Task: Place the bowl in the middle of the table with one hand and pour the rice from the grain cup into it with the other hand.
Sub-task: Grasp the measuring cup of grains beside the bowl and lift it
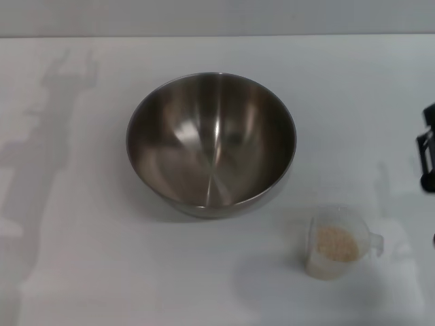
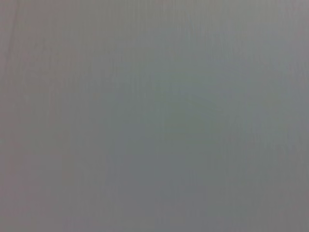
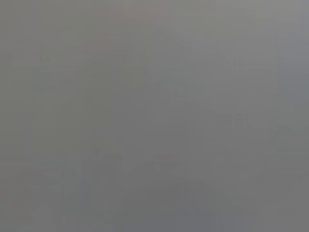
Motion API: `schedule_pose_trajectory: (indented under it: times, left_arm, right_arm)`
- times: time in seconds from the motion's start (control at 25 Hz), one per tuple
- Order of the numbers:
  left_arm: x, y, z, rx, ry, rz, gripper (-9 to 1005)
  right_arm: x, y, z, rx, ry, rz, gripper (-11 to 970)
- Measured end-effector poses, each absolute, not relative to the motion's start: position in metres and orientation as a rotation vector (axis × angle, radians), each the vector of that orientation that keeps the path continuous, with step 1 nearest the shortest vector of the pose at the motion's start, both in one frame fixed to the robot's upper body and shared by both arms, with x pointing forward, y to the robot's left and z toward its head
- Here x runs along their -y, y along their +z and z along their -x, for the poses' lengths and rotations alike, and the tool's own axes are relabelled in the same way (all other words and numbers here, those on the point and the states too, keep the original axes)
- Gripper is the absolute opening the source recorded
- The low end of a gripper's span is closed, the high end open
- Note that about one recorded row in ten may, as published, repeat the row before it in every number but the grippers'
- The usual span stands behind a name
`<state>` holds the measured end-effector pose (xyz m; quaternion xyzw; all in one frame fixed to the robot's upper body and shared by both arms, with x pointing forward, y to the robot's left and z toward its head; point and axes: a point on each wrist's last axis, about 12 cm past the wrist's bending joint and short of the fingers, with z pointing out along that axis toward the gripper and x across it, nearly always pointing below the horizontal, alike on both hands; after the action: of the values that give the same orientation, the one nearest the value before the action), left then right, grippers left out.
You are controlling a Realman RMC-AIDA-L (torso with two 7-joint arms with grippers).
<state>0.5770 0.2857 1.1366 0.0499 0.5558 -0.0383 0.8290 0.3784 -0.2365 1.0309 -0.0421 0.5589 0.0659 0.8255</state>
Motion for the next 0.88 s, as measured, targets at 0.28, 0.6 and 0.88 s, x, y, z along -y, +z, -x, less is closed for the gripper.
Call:
schedule_pose_trajectory:
  times: [0.28, 0.6, 0.88]
  left_arm:
    - [-0.287, 1.130, -0.582, -1.231, -0.067, -0.115, 426]
    - [-0.294, 1.125, -0.584, -1.255, -0.041, -0.088, 426]
    - [-0.300, 1.122, -0.581, -1.262, 0.007, -0.082, 426]
  right_arm:
    - [0.229, 1.020, -0.348, -1.254, 0.167, 0.176, 517]
    - [0.231, 1.013, -0.326, -1.294, 0.188, 0.230, 520]
    - [0.236, 1.010, -0.303, -1.298, 0.207, 0.280, 521]
